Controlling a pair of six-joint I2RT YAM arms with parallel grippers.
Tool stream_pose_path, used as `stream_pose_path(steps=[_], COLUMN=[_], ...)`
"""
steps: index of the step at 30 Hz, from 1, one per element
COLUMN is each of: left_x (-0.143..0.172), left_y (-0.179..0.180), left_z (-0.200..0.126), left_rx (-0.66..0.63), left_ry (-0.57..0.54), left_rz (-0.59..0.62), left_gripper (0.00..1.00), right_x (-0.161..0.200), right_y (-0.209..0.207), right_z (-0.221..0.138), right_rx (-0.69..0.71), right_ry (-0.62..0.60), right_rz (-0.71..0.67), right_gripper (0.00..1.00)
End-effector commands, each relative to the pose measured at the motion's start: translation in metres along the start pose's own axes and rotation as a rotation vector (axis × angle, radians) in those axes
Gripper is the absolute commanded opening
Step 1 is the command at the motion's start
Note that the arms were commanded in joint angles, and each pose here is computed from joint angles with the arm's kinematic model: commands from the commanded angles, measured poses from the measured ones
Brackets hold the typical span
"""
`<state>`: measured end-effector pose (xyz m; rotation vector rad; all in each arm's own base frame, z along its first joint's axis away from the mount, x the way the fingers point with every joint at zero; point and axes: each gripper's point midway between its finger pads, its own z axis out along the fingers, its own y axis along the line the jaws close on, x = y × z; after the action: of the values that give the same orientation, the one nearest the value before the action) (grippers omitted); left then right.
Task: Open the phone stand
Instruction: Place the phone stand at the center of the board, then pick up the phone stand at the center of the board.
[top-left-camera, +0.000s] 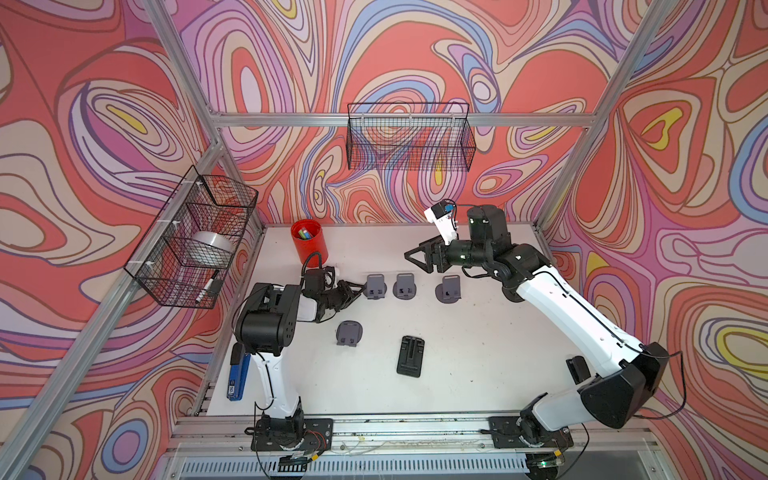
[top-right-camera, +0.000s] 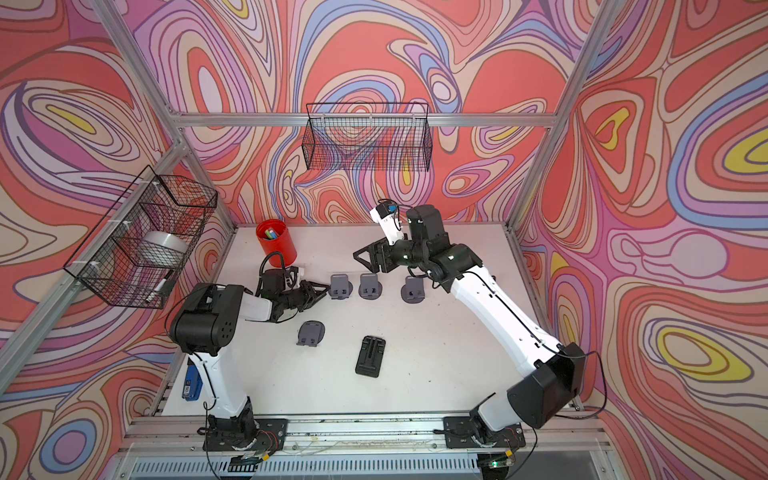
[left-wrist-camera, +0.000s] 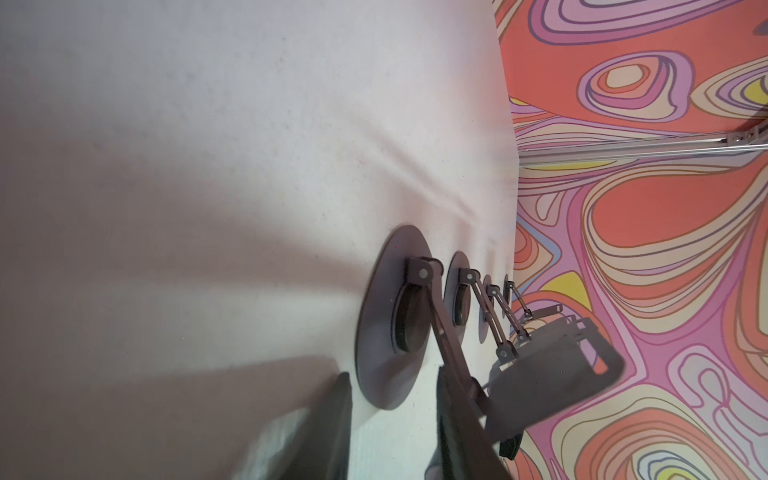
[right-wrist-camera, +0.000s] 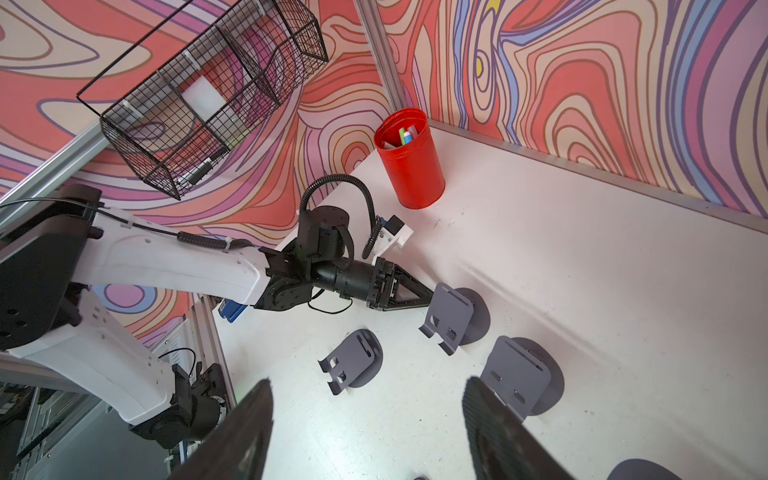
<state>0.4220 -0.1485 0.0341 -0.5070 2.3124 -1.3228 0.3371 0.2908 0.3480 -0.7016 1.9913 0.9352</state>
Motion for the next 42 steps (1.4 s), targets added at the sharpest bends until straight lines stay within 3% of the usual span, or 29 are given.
stream_pose_path(steps=[1, 10, 12, 17, 21, 26, 33, 42], left_x=[-0.013, -0.019, -0.018, -0.013, -0.011, 0.002, 0.029, 0.033], left_y=[-0.012, -0.042, -0.051, -0.072, -0.083, -0.072, -0.064, -0.078], left_z=[-0.014, -0.058, -0.068, -0.101, -0.133, -0.162, -0.190, -0.207], left_rx=[-0.038, -0.141, -0.155, -0.184, -0.213, -0.252, -0.267, -0.246], left_ry=[-0.039, -0.085, -0.088, -0.112, -0.153, -0.207, -0.269, -0.307], left_rz=[0.039, 0.135, 0.163, 0.218, 0.245, 0.199, 0.161, 0.191], left_gripper=[0.33, 0.37, 0.38, 0.41, 0.44, 0.45, 0.49, 0.50], right_x=[-0.001, 0.020, 0.030, 0.071, 0.096, 0.147, 0.208, 0.230], right_y=[0.001, -0.017, -0.019, -0.029, -0.017, 0.009, 0.037, 0.048], right_z=[0.000, 0.016, 0.023, 0.045, 0.066, 0.116, 0.176, 0.219], right_rx=[0.000, 0.113, 0.192, 0.359, 0.460, 0.534, 0.599, 0.612], right_ry=[-0.010, 0.020, 0.025, 0.098, 0.115, 0.252, 0.407, 0.492], right_rz=[0.027, 0.221, 0.240, 0.432, 0.510, 0.601, 0.632, 0.628], right_gripper=[0.73, 0.72, 0.72, 0.70, 0.70, 0.73, 0.80, 0.82])
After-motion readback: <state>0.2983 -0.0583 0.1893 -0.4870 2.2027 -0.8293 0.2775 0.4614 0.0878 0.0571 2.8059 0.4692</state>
